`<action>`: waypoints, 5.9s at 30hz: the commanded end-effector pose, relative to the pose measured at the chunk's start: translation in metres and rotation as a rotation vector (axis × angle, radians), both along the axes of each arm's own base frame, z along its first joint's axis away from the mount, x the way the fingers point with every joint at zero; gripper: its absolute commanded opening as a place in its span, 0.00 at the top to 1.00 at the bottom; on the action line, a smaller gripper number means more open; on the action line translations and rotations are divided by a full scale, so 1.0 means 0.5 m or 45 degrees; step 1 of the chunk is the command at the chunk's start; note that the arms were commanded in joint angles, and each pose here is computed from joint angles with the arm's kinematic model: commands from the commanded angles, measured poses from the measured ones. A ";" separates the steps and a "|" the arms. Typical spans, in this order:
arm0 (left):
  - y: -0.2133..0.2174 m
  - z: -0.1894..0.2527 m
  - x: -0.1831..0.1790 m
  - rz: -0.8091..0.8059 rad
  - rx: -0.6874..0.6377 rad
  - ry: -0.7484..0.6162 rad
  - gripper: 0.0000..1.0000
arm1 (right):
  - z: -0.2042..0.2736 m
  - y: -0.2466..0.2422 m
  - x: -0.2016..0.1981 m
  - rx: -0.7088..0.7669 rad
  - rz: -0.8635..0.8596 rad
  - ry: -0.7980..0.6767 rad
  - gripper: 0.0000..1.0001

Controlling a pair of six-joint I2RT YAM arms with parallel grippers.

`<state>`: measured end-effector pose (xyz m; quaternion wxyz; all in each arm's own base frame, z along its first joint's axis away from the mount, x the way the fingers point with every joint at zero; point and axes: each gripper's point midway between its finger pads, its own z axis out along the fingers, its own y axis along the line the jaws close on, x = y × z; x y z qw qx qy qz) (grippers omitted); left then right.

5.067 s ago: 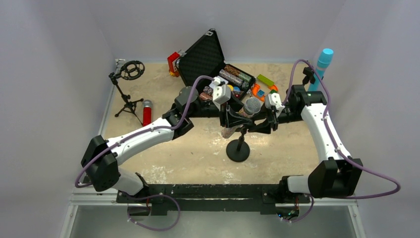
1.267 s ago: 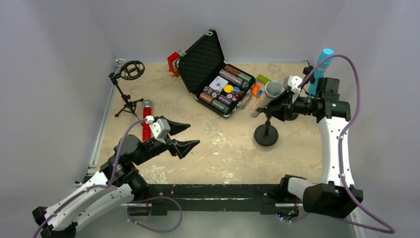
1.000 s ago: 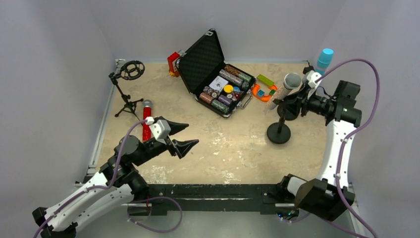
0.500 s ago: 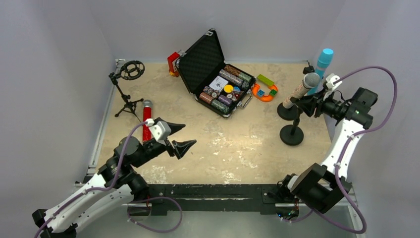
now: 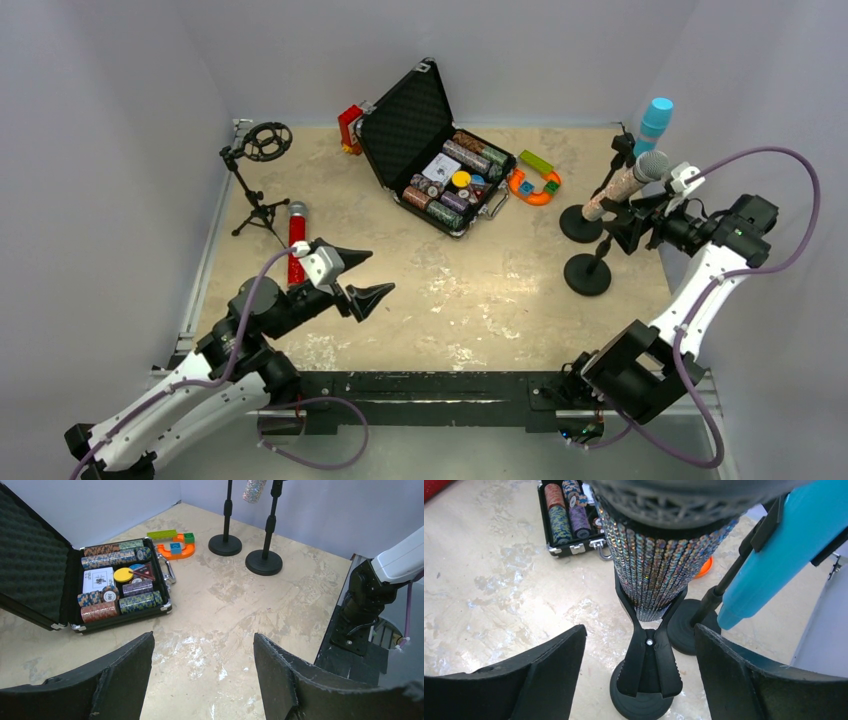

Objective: Attach the microphones to the stand

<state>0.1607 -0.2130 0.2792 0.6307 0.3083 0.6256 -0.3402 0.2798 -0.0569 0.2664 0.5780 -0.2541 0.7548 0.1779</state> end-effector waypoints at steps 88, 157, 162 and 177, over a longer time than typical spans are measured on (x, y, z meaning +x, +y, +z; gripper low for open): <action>0.598 -0.019 0.447 1.635 -0.040 0.237 0.03 | 0.025 0.561 -0.153 0.124 1.150 0.104 0.02; -0.015 0.092 0.460 0.578 -0.272 -0.074 1.00 | -0.040 0.552 -0.143 0.024 1.191 0.149 0.02; -0.042 0.061 0.494 0.691 -0.297 -0.077 1.00 | -0.046 0.552 -0.142 0.026 1.195 0.166 0.03; -0.062 -0.062 0.464 0.656 -0.227 0.057 0.44 | -0.056 0.550 -0.140 0.024 1.201 0.186 0.02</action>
